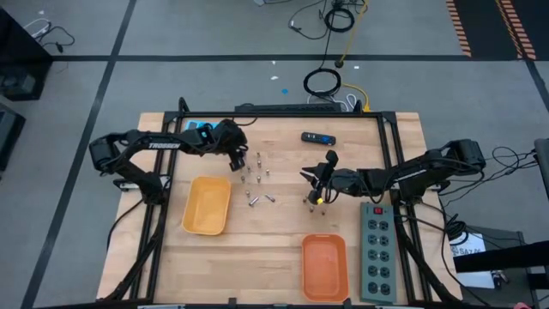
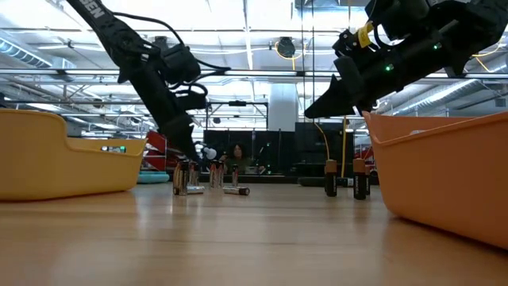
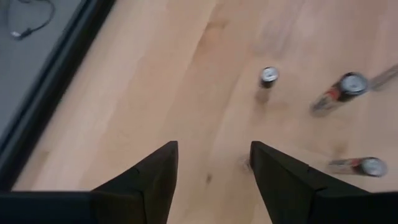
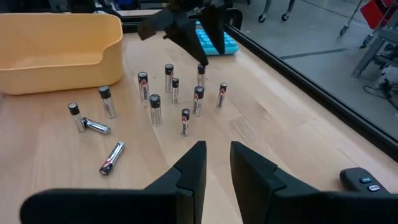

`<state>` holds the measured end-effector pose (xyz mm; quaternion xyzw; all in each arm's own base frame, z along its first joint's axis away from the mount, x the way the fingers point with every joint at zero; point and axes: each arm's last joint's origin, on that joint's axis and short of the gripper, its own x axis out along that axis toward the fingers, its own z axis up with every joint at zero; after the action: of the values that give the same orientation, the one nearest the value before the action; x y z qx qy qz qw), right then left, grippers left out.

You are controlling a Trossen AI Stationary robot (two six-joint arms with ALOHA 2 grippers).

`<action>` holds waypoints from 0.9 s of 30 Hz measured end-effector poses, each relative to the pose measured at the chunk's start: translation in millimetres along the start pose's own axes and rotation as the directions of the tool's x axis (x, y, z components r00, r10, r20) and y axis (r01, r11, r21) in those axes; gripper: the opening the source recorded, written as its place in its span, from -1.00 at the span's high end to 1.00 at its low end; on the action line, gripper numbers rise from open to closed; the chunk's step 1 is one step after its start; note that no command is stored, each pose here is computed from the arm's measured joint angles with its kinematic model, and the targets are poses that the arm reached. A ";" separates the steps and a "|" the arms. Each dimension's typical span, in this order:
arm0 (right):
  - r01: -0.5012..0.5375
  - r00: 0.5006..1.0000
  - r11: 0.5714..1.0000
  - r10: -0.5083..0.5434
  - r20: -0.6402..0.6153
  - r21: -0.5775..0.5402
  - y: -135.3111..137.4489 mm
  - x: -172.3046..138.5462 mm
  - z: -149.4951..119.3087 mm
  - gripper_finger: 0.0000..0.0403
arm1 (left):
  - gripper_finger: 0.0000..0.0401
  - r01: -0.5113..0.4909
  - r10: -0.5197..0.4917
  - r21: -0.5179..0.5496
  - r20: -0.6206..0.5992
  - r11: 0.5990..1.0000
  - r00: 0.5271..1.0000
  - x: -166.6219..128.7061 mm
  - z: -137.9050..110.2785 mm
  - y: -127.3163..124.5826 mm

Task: Sort batteries
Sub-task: Put the silver battery into the yellow bin

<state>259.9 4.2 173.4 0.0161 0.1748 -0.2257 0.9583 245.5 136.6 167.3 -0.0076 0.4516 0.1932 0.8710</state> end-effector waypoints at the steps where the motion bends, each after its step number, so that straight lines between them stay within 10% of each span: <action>1: 0.000 1.000 1.000 0.000 -0.002 -0.001 -0.1 0.0 -0.2 0.68 | -0.07 0.018 -0.018 0.000 0.005 1.000 1.000 0.3 0.2 -0.5; 27: 0.003 1.000 1.000 -0.003 -0.015 0.011 -0.4 0.1 -1.6 0.68 | -0.07 -0.021 0.023 -0.027 0.073 0.999 0.997 -31.8 5.6 4.7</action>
<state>259.2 3.9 171.9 0.0229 0.1807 -0.2278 0.9565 231.8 131.6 196.4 -0.0068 0.4169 0.2087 0.8846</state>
